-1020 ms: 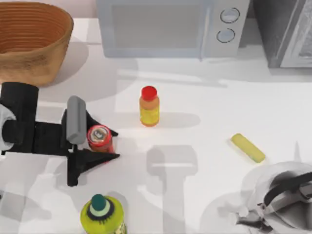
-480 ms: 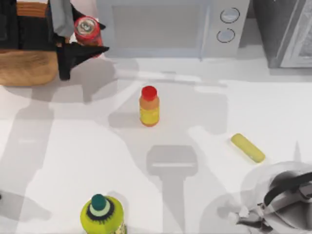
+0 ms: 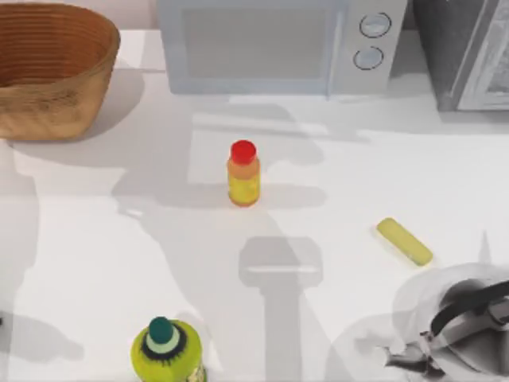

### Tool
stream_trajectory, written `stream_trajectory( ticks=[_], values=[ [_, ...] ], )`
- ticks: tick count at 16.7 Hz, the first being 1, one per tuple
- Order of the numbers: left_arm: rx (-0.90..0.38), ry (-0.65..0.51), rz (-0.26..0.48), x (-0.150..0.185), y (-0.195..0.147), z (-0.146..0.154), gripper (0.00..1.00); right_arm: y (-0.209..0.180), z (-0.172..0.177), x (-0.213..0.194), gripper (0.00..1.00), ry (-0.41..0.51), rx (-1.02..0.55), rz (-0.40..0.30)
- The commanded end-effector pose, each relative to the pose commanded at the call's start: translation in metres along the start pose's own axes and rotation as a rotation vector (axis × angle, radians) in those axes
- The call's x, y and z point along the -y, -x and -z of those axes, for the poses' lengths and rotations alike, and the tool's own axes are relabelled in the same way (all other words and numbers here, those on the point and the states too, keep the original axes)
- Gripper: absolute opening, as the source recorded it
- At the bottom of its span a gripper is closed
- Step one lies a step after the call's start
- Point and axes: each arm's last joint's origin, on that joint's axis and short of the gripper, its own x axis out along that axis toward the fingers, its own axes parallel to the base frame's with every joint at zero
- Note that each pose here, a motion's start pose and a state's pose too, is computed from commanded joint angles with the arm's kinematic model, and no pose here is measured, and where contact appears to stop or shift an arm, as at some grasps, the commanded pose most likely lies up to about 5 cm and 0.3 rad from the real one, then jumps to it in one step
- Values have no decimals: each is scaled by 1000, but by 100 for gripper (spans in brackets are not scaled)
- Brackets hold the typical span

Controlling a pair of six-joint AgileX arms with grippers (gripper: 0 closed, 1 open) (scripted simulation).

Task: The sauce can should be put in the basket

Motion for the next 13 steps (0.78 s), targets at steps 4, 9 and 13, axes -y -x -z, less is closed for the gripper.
stream_trajectory(
  ticks=[4,9,13],
  values=[
    [-24,130,-62,-11,34,5,0,0,0,0,100,0,0,0],
    [-23,123,-61,-10,33,4,0,0,0,0,100,0,0,0],
    [-26,121,-78,-13,19,10,0,0,0,0,100,0,0,0]
  ],
)
